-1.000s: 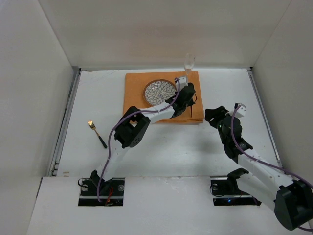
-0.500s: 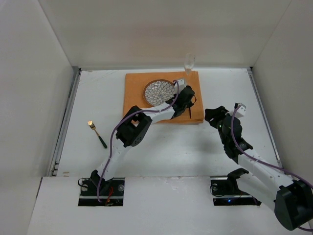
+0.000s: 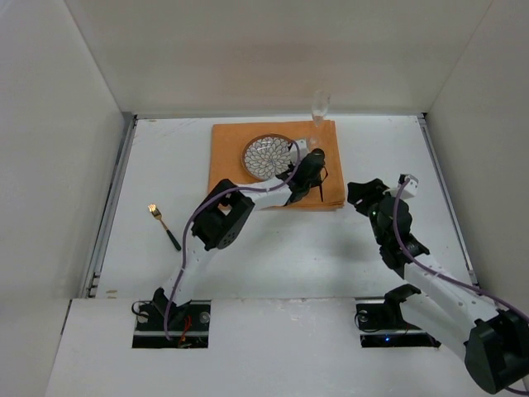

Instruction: Set the dinner table for one person

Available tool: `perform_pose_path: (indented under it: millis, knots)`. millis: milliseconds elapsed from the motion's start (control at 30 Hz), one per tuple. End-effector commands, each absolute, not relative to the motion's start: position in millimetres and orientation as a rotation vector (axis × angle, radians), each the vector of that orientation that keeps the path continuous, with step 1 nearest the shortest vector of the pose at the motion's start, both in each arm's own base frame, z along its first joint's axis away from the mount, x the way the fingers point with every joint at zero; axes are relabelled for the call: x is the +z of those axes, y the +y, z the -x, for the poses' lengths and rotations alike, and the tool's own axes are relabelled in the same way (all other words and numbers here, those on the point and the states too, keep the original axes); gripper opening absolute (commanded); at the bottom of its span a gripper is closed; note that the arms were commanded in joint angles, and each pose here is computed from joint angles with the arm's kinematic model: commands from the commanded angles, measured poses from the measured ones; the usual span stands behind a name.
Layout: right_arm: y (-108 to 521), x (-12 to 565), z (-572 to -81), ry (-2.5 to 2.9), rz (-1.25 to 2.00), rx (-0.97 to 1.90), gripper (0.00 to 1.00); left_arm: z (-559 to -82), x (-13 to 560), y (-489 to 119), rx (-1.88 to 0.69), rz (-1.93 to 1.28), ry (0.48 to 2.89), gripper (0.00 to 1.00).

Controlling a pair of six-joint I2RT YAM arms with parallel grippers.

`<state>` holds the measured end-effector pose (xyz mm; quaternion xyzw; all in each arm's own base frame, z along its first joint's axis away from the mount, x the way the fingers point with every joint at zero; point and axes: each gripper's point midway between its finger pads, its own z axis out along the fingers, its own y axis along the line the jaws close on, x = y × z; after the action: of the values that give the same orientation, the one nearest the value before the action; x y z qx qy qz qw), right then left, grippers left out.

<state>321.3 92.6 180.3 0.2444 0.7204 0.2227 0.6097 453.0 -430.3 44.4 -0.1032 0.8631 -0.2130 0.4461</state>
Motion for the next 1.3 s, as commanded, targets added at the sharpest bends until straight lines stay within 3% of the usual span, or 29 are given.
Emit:
perform_pose_path:
  millis: [0, 67, 167, 233, 433, 633, 833, 1033, 1267]
  knots:
    - [92, 198, -322, 1.592, -0.574, 0.551, 0.57, -445, 135, -429, -0.627, 0.262, 1.988, 0.23]
    - [94, 199, -323, 1.592, -0.571, 0.556, 0.52, -438, 156, -422, -0.637, 0.242, 1.939, 0.28]
    - [101, 195, -327, 1.62, -0.552, 0.559, 0.25, -426, 175, -404, -0.603, 0.204, 1.913, 0.35]
    - [111, 194, -327, 1.642, -0.52, 0.581, 0.17, -418, 178, -385, -0.575, 0.206, 1.91, 0.39]
    - [120, 196, -326, 1.65, -0.489, 0.588, 0.19, -384, 156, -293, -0.41, 0.217, 1.978, 0.46]
    - [118, 197, -326, 1.64, -0.493, 0.563, 0.23, -339, 129, -132, -0.08, 0.412, 2.016, 0.51]
    - [120, 195, -327, 1.648, -0.486, 0.568, 0.24, -277, 113, -26, 0.142, 0.609, 2.049, 0.51]
    - [121, 198, -326, 1.64, -0.481, 0.578, 0.27, -254, 86, 23, 0.152, 0.858, 2.028, 0.47]
    - [128, 196, -327, 1.656, -0.451, 0.586, 0.28, -260, 49, 30, 0.113, 0.948, 2.061, 0.38]
